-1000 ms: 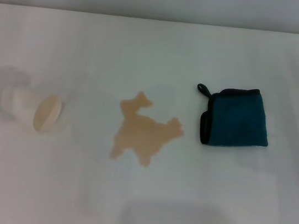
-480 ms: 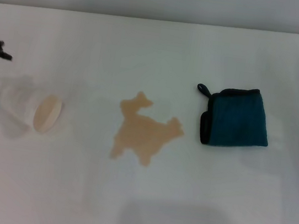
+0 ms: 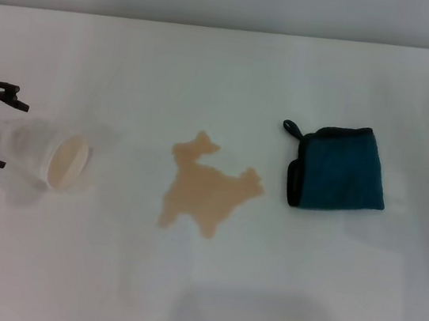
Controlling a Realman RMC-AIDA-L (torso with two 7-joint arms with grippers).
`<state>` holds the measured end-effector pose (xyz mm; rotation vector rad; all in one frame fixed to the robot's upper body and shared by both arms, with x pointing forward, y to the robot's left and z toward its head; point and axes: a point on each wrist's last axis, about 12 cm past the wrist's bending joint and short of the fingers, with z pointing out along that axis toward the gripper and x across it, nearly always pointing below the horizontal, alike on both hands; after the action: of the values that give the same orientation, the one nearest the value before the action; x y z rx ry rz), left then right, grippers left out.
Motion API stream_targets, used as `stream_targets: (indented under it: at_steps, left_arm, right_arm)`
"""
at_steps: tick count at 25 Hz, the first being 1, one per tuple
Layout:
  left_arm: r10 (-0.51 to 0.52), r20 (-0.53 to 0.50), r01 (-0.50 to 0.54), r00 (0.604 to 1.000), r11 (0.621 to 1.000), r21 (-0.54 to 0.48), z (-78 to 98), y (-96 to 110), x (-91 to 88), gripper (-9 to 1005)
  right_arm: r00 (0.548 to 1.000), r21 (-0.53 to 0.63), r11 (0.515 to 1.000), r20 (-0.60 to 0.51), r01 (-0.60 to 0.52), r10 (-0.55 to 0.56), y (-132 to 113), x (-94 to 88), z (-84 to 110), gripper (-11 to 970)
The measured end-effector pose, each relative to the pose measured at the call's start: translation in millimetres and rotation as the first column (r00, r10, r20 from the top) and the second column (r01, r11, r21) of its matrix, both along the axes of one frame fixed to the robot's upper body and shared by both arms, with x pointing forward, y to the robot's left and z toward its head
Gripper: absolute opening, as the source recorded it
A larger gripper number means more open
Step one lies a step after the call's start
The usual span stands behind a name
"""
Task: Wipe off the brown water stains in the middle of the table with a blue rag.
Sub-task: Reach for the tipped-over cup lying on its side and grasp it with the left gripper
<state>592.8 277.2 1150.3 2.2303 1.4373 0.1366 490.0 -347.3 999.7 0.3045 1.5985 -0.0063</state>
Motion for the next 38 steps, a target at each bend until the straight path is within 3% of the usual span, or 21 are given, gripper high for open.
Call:
stream_targets:
  at_steps: [24,38]
  left_arm:
    - [-0.036,0.007,0.036,0.999,0.999,-0.001,-30.1,-14,11.4,825]
    - [-0.030,-0.002,0.030,1.000,1.000,-0.002,-39.0,-21,17.5,819]
  right_arm:
    - [1.000,0.000,1.000,0.000,-0.001,0.001,-1,-1.5,-0.4,827]
    - [1.000,0.000,1.000,-0.006,0.001,-0.001,-1,-4.5,-1.9,827]
